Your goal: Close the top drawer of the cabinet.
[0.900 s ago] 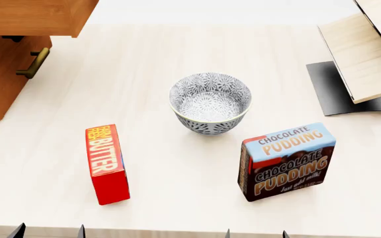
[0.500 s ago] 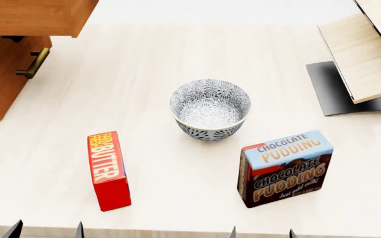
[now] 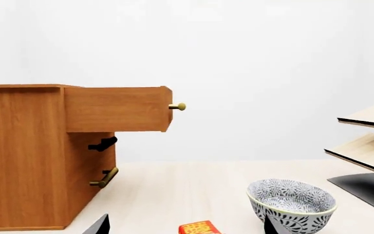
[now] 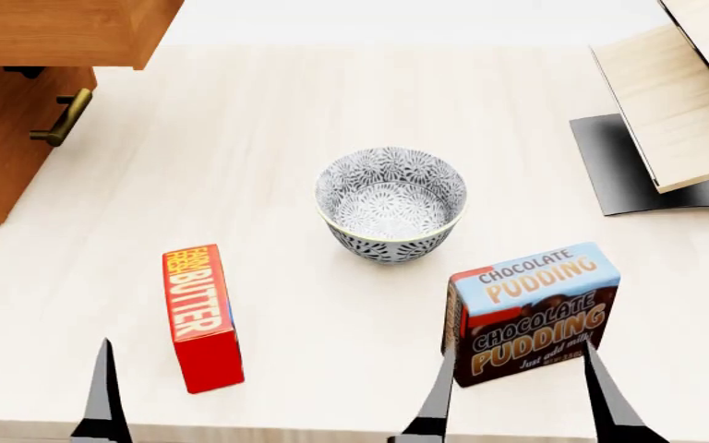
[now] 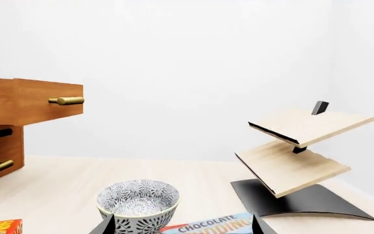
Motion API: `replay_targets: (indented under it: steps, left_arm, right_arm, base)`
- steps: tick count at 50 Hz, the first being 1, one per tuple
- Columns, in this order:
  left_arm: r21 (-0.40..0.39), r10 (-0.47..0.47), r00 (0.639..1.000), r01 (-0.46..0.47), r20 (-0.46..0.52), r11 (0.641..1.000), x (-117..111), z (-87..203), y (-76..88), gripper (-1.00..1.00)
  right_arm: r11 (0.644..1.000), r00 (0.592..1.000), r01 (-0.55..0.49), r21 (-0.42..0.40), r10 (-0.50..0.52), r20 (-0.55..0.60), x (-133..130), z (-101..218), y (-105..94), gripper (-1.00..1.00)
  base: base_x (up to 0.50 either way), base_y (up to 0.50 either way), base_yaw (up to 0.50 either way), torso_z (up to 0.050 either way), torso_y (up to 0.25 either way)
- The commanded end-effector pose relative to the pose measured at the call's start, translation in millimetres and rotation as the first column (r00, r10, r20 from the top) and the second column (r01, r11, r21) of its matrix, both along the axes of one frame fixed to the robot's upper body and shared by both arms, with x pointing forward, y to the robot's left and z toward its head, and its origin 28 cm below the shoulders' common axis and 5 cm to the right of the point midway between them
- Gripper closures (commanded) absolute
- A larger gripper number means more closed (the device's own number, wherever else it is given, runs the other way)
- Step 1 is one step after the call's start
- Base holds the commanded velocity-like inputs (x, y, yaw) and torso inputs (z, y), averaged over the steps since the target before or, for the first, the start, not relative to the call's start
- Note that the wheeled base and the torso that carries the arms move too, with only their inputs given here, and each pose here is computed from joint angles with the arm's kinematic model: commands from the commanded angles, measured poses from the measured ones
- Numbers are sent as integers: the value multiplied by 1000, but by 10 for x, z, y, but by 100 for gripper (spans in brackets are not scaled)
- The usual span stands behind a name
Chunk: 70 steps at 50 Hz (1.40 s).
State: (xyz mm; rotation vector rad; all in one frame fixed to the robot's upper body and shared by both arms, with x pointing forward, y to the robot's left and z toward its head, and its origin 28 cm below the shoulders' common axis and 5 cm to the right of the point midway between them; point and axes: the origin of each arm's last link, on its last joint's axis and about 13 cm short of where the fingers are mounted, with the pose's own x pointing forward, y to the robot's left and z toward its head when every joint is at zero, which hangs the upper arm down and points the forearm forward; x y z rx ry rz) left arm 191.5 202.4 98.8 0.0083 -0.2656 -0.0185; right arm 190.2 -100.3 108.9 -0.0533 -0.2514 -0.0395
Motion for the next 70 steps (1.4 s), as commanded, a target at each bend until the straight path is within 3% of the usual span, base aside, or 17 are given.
replay_targets:
  steps: [1, 8, 10, 22, 70]
  left_arm:
    - [-22, -20, 994, 23, 108, 999, -164, 395, -13, -100]
    - [-34, -17, 994, 21, 108, 999, -165, 404, -4, -100]
    - [-30, -16, 994, 20, 108, 999, -161, 392, -1, -100]
    - [-26, -17, 994, 20, 108, 999, -163, 401, -2, -100]
    - [-21, -36, 993, 38, 109, 999, -195, 430, -23, -100]
  right_arm:
    - [999, 992, -35, -6, 36, 124, -210, 447, 51, -100]
    - [999, 993, -46, 11, 45, 113, -194, 421, 52, -100]
    - [996, 992, -63, 68, 55, 116, -189, 409, 48, -100]
    - [998, 997, -40, 47, 37, 64, -158, 376, 47, -100]
    - [1000, 997, -6, 30, 4, 75, -149, 370, 37, -100]
  base:
    - [0, 0, 0, 0, 0]
    - [0, 0, 0, 0, 0]
    - [0, 0, 0, 0, 0]
    - [14, 0, 0, 0, 0]
    - [455, 0, 0, 0, 0]
